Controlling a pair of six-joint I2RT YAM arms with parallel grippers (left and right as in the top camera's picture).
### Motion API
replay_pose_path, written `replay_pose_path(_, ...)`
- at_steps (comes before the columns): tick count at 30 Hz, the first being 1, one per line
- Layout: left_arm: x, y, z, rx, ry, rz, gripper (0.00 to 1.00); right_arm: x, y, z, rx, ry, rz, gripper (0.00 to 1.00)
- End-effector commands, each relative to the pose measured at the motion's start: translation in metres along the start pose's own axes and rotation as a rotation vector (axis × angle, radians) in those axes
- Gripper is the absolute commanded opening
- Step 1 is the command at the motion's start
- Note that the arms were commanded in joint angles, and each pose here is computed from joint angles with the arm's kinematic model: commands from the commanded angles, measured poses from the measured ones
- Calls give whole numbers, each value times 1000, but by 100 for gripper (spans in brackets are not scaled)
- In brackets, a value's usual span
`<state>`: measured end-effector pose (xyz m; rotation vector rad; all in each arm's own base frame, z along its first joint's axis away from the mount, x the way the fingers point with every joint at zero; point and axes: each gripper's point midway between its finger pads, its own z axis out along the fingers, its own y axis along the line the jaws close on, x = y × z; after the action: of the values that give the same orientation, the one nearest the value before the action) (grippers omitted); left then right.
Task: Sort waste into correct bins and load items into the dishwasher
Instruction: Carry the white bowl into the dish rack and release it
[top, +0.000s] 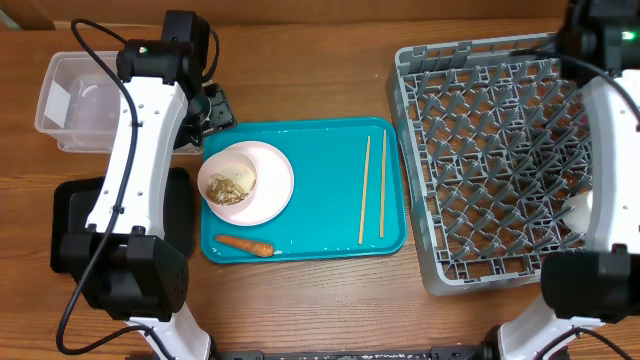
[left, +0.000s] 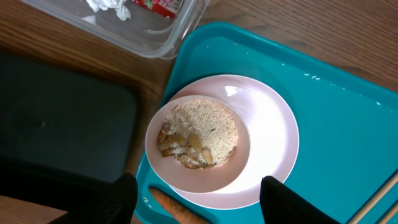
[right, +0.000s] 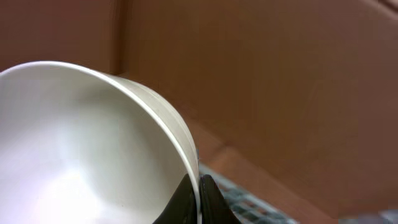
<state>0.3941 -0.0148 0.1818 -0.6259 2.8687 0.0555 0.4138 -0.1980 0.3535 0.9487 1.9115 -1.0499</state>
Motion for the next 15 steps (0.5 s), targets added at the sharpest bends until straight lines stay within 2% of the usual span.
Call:
replay_pose_path(1,-4,-3,-15,23,-45,-16,66,12,-40,41,247,1,24,4)
replay_pose_path(7,-6,-5,-15,33,-54,-21,66,56,-57,107,418,94,-66,4)
replay_pose_path(15,-11,-12,-16,70,-71,-23,68,95,-21,143,422,149,-149,4)
